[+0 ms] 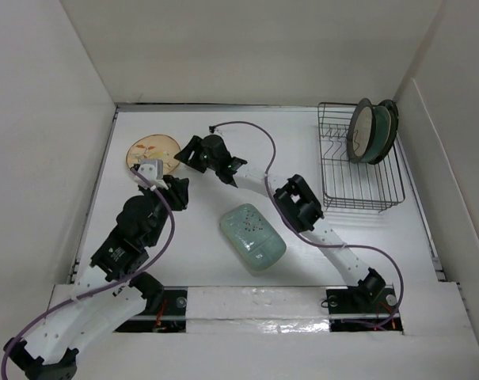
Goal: Load the plates into the dish rack
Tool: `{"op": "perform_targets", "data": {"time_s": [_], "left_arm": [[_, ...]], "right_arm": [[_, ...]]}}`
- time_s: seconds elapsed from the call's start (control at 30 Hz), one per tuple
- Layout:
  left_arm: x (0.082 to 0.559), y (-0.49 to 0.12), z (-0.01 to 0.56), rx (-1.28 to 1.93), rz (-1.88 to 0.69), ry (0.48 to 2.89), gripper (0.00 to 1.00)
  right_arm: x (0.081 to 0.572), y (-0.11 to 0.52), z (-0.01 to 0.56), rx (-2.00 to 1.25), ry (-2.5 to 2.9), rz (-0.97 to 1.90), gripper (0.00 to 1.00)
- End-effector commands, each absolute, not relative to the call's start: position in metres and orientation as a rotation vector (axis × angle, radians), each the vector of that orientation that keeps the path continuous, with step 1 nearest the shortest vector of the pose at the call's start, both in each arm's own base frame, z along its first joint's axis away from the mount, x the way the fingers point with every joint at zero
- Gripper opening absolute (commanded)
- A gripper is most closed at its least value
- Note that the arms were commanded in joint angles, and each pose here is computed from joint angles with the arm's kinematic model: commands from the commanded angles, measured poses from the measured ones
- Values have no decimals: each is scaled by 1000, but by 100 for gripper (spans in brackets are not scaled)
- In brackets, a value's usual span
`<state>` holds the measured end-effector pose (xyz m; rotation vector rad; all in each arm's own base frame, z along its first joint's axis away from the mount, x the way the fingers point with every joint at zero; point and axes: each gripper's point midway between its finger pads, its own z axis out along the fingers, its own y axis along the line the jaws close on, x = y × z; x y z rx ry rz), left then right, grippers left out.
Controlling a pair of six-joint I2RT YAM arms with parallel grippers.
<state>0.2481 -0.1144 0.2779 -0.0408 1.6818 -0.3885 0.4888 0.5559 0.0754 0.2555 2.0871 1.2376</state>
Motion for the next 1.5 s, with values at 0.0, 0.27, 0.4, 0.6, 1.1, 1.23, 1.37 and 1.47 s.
{"op": "perform_targets", "data": {"time_s": [0.0,0.27,0.4,0.6,1.1,1.23,1.37,1.47], "left_arm": [[254,-117,295,-73,-405,1655,26],[247,-110,303,-86,-418,1608,28],[245,-108,306,-85,-421,1597,29],[244,-109,306,-74,-429,1596,30],[238,-99,307,-92,-409,1582,31],[239,-99,306,-93,-402,1582,31],[239,-101,306,-84,-407,1585,31],[239,-100,305,-87,-400,1588,31]], "right_arm": [[489,569,89,312,2065,1320,65],[491,577,68,419,2086,1348,61],[492,581,53,461,2099,1372,56],[494,586,56,476,2075,1417,46],[484,588,56,451,2050,1507,0],[488,573,126,366,1884,1524,0],[486,548,193,254,1737,1472,0],[483,518,239,206,1641,1425,0]]}}
